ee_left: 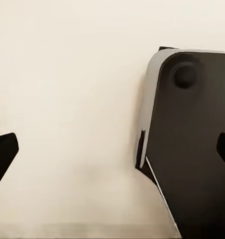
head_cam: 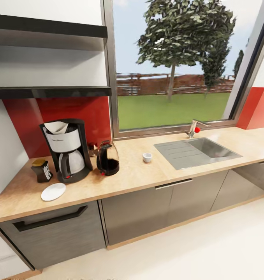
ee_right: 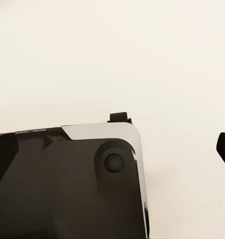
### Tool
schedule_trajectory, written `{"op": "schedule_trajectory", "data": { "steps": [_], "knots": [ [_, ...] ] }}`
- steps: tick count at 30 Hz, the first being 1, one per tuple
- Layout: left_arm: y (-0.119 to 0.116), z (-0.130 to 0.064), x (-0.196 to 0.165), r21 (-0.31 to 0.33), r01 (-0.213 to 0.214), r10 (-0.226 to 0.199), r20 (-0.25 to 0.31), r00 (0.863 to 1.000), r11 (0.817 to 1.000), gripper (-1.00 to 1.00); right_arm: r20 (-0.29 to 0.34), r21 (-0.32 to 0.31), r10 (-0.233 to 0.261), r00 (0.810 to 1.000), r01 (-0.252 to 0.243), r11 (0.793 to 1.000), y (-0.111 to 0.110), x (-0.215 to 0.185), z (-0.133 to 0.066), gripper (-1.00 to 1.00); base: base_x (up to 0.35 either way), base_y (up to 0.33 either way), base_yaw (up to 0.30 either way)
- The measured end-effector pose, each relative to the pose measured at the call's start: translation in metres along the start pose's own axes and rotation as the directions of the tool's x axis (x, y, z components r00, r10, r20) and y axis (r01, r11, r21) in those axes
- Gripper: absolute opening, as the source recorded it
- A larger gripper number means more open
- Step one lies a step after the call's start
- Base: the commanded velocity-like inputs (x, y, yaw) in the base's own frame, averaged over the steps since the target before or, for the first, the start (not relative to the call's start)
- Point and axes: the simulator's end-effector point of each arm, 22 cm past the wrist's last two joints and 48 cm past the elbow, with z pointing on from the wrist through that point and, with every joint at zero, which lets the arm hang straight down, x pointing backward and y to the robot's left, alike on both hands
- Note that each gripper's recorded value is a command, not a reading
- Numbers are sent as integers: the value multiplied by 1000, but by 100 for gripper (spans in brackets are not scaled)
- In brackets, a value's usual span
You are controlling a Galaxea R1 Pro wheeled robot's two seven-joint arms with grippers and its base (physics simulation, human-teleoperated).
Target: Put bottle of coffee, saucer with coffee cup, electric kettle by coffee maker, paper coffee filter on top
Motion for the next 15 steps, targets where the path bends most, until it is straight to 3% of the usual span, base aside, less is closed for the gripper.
{"op": "schedule_trajectory", "data": {
  "steps": [2, 8, 13, 15],
  "knots": [
    [14, -2, 28, -26, 3, -5, -69, 998, 1000, 100, -2, 0, -2, 1000, 2, 1000, 0, 0, 0, 100, 0, 0, 180],
    [31, -7, 54, -68, 2, -11, -134, 991, 998, 100, 16, 0, -6, 1000, 6, 1000, -3, -9, 1, 100, 0, 0, 188],
    [43, -12, 74, -125, -16, -11, -214, 977, 992, 100, 129, -18, -18, 991, 21, 1000, 4, -64, -1, 100, 0, 0, 194],
    [46, -13, 80, -138, -24, -10, -236, 972, 990, 100, 145, -21, -20, 989, 23, 1000, 5, -72, -1, 100, 0, 0, 195]
  ]
}}
